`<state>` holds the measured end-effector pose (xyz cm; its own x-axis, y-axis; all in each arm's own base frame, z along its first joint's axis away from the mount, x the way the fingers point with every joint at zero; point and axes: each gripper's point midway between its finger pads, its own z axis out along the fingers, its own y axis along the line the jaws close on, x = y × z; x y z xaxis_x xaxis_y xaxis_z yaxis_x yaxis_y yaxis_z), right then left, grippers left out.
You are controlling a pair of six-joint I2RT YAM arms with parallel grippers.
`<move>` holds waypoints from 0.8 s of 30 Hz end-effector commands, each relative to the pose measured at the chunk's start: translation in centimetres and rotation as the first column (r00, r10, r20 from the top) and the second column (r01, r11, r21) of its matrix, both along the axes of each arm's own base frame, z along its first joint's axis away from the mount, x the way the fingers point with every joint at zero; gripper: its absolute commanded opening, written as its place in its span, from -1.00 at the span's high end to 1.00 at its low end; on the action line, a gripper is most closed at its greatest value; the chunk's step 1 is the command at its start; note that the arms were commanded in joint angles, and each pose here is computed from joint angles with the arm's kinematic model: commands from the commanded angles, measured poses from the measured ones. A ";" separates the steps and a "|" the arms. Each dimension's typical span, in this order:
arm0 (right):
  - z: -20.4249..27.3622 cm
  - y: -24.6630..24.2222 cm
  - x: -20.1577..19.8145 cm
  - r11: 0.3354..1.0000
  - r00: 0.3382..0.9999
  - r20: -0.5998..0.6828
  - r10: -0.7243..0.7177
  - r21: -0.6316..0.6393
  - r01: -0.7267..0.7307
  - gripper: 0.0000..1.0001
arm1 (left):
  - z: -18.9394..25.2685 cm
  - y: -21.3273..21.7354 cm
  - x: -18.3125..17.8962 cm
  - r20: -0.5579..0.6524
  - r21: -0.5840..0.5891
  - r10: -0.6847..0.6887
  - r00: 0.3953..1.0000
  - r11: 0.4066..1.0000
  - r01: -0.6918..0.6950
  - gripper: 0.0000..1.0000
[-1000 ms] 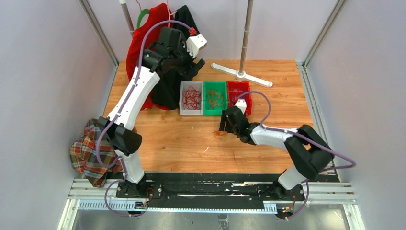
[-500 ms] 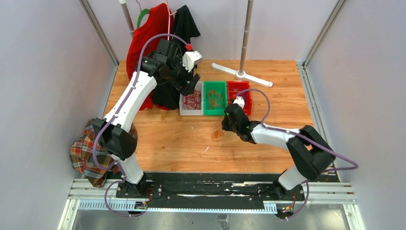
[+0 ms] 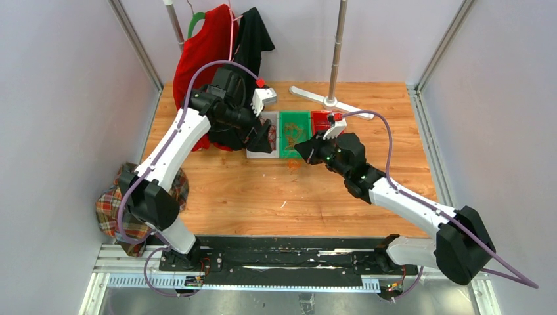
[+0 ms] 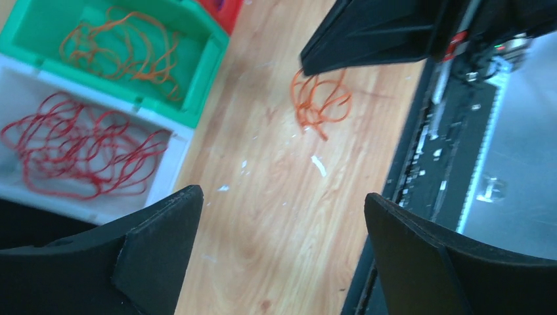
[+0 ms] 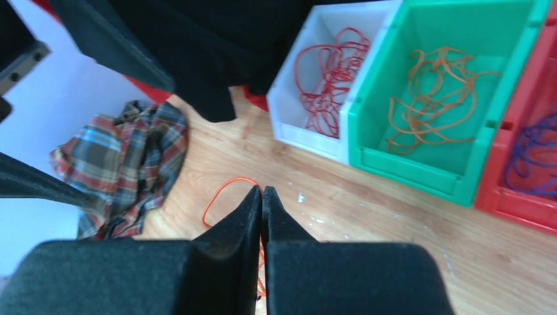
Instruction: Untangle the cables
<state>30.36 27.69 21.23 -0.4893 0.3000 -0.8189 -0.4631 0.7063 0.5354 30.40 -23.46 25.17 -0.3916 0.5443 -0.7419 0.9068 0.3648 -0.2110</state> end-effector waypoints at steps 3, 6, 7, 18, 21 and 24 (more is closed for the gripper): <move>4.7 1.6 -1.0 0.986 0.991 0.076 0.106 0.122 -0.115 0.99 | 1.9 -3.8 -4.0 -0.112 -0.196 -0.175 0.978 0.969 0.151 -0.85; 5.6 2.1 -1.4 0.976 0.988 0.081 0.131 0.166 -0.143 0.99 | 1.2 -4.7 -4.8 -0.126 -0.185 -0.208 0.970 0.966 0.183 -0.80; 6.0 2.1 -1.6 0.972 0.987 0.086 0.139 0.179 -0.152 0.99 | 1.1 -4.9 -4.8 -0.126 -0.179 -0.209 0.970 0.966 0.185 -0.77; 7.7 2.7 -2.8 0.945 0.974 0.118 0.196 0.241 -0.219 0.99 | 0.9 -4.8 -4.8 -0.114 -0.163 -0.207 0.972 0.969 0.187 0.24; 7.8 2.7 -3.0 0.943 0.973 0.118 0.197 0.249 -0.221 0.99 | 1.1 -4.6 -4.7 -0.085 -0.153 -0.205 0.975 0.970 0.191 0.61; 8.0 2.3 -2.9 0.945 0.975 0.121 0.186 0.249 -0.211 0.99 | 1.3 -4.2 -4.1 -0.040 -0.123 -0.191 0.981 0.975 0.185 0.95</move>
